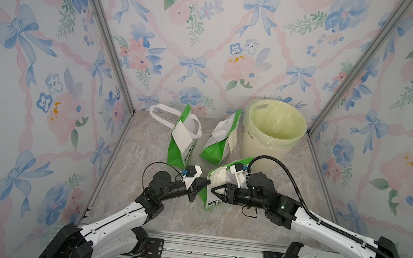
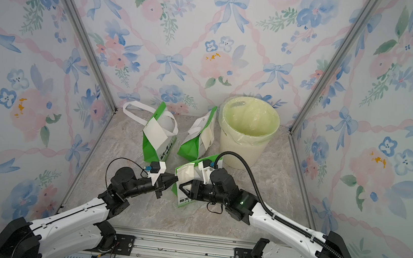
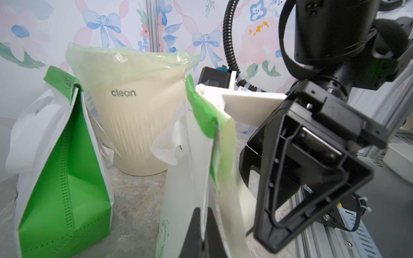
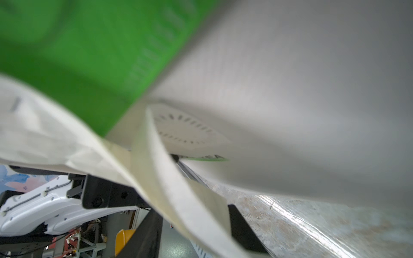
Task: Shred takeout receipts and throw away
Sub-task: Tear off the takeout receipt from the takeout bag.
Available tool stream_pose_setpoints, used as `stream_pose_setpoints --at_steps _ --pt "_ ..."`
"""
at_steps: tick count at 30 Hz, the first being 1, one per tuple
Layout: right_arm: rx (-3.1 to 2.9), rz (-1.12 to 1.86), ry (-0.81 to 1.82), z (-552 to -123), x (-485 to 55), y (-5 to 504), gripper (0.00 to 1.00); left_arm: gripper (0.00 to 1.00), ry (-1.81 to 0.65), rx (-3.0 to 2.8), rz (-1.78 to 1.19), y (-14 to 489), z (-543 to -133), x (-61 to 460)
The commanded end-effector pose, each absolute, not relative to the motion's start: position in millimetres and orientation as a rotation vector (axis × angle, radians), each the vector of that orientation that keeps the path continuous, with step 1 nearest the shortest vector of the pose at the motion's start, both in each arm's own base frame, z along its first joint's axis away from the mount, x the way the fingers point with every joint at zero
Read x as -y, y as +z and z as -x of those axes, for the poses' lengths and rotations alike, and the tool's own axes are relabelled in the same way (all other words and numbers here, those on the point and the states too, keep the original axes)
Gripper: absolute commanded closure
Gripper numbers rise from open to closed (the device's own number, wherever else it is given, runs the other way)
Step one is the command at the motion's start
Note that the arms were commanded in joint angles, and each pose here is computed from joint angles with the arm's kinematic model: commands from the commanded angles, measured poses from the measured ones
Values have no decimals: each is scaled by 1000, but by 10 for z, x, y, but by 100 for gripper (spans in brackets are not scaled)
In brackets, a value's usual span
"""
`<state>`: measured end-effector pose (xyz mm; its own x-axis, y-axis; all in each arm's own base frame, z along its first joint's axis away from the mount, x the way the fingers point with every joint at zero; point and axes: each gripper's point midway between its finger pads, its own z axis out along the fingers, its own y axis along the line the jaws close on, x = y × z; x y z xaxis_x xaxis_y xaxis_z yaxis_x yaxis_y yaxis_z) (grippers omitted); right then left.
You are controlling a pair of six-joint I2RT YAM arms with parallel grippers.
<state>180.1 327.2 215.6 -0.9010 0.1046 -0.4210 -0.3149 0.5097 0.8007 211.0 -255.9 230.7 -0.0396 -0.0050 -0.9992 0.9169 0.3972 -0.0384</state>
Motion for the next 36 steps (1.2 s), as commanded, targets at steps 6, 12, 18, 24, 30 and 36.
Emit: stream_pose_setpoints --at_steps 6,12,18,24,30,36 --pt "-2260 137 1232 -1976 -3160 2189 68 100 -950 -1357 -890 2385 -2033 2568" --pt "-2218 190 1220 -1994 -3204 2250 82 100 -951 -1361 -893 2364 -2030 2572" --pt "-2173 278 1251 -1926 -3243 2394 100 100 -920 -1360 -887 2361 -2067 2558" --pt "-2177 392 1232 -1769 -3149 2538 100 100 -737 -1356 -832 2362 -2266 2442" --pt "-2128 494 1332 -1593 -3185 2946 100 100 -617 -1350 -800 2378 -2383 2346" --pt "-2048 551 1455 -1477 -3249 3368 100 100 -576 -1344 -809 2357 -2405 2327"
